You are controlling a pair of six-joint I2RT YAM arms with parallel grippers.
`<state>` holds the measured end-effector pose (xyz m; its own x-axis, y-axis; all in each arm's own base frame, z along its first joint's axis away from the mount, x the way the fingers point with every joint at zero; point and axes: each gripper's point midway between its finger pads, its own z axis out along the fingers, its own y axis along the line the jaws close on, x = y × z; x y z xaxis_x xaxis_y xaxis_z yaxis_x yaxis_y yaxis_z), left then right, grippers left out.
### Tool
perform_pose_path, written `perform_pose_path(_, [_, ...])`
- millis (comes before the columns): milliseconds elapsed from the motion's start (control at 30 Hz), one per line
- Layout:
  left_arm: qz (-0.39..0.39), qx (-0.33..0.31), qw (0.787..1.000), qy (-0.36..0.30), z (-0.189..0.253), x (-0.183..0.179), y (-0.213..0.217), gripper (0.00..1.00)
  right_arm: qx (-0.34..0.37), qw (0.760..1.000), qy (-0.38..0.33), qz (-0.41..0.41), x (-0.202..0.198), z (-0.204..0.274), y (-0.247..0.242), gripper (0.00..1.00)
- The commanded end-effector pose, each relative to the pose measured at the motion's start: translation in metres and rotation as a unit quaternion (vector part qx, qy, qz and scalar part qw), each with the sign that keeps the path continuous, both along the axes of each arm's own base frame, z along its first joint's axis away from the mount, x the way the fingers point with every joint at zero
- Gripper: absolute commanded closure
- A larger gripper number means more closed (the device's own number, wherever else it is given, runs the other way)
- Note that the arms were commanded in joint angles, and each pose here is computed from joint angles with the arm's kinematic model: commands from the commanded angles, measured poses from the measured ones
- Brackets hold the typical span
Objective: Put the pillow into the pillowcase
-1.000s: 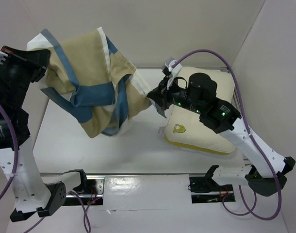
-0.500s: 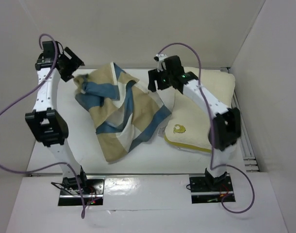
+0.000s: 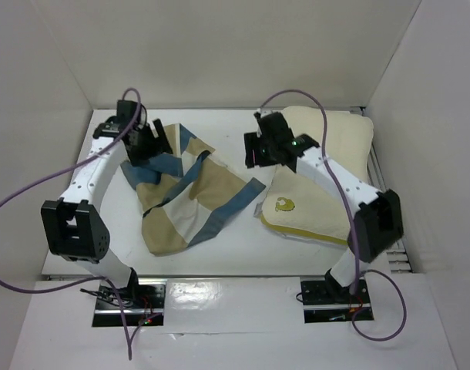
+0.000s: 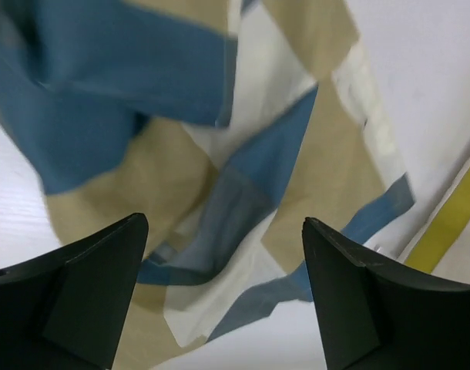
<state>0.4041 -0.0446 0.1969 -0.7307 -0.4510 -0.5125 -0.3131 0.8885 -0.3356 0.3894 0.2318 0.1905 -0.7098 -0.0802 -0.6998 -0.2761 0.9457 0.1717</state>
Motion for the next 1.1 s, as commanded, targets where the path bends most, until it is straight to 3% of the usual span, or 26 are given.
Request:
perform_pose_path(0, [-0.045,0.002,0.997,0.059,-0.046,-0.034,-0.026,0.07,0.023,0.996,0.071,-0.054,-0.066,-0.041,-0.015,0.35])
perform_pose_path(100, [-0.082,-0.008,0.993,0.084,-0.068,-0.058,-0.053,0.08,0.061,0.988,0.129,-0.06,-0.104,-0.08,-0.012,0.36])
perform_pose_path(200, [-0.099,-0.01,0.989,0.105,-0.087,-0.076,-0.07,0.09,0.002,0.979,0.164,-0.116,-0.123,-0.098,-0.044,0.36])
perform_pose_path(300, [-0.128,-0.019,0.984,0.123,-0.102,-0.088,-0.091,0.09,-0.102,0.959,0.168,-0.206,-0.141,-0.097,-0.099,0.36])
perform_pose_path(400, [-0.167,-0.036,0.975,0.143,-0.116,-0.095,-0.118,0.09,-0.131,0.941,0.144,-0.278,-0.154,-0.076,-0.129,0.36])
perform_pose_path(467, [-0.173,-0.056,0.971,0.152,-0.125,-0.09,-0.138,0.09,-0.107,0.944,0.116,-0.289,-0.148,-0.06,-0.129,0.35])
perform_pose_path(600, [-0.221,-0.129,0.962,0.101,-0.104,-0.058,-0.191,0.11,-0.013,0.97,0.088,-0.224,-0.134,-0.044,-0.09,0.31])
perform_pose_path(667, [-0.284,-0.172,0.942,0.045,-0.055,-0.032,-0.224,0.12,0.047,0.984,0.079,-0.151,-0.141,-0.033,-0.054,0.29])
perform_pose_path(700, [-0.263,-0.15,0.95,0.074,-0.06,-0.028,-0.211,0.12,0.09,0.986,0.052,-0.131,-0.131,-0.017,-0.035,0.29])
perform_pose_path(733, [-0.246,-0.137,0.959,0.031,-0.026,-0.001,-0.199,0.12,0.107,0.987,0.05,-0.113,-0.132,-0.015,-0.023,0.27])
perform_pose_path(767, [-0.23,-0.118,0.966,0.025,-0.022,0.01,-0.183,0.12,0.119,0.989,0.053,-0.068,-0.138,-0.013,-0.003,0.24])
perform_pose_path(833, [-0.175,-0.073,0.982,0.025,-0.019,0.026,-0.142,0.09,0.12,0.99,0.046,-0.058,-0.132,-0.015,0.012,0.21])
perform_pose_path(900, [-0.098,-0.039,0.994,0.024,-0.011,0.043,-0.087,0.0,0.115,0.99,0.064,-0.049,-0.125,-0.029,0.034,0.14])
perform_pose_path(967, [-0.027,0.013,0.998,0.053,-0.023,0.043,-0.034,0.0,0.121,0.987,0.096,-0.032,-0.121,-0.049,0.055,0.11])
perform_pose_path(1067, [0.029,0.064,0.994,0.081,-0.04,0.041,0.014,0.0,0.139,0.984,0.109,-0.022,-0.107,-0.056,0.075,0.08])
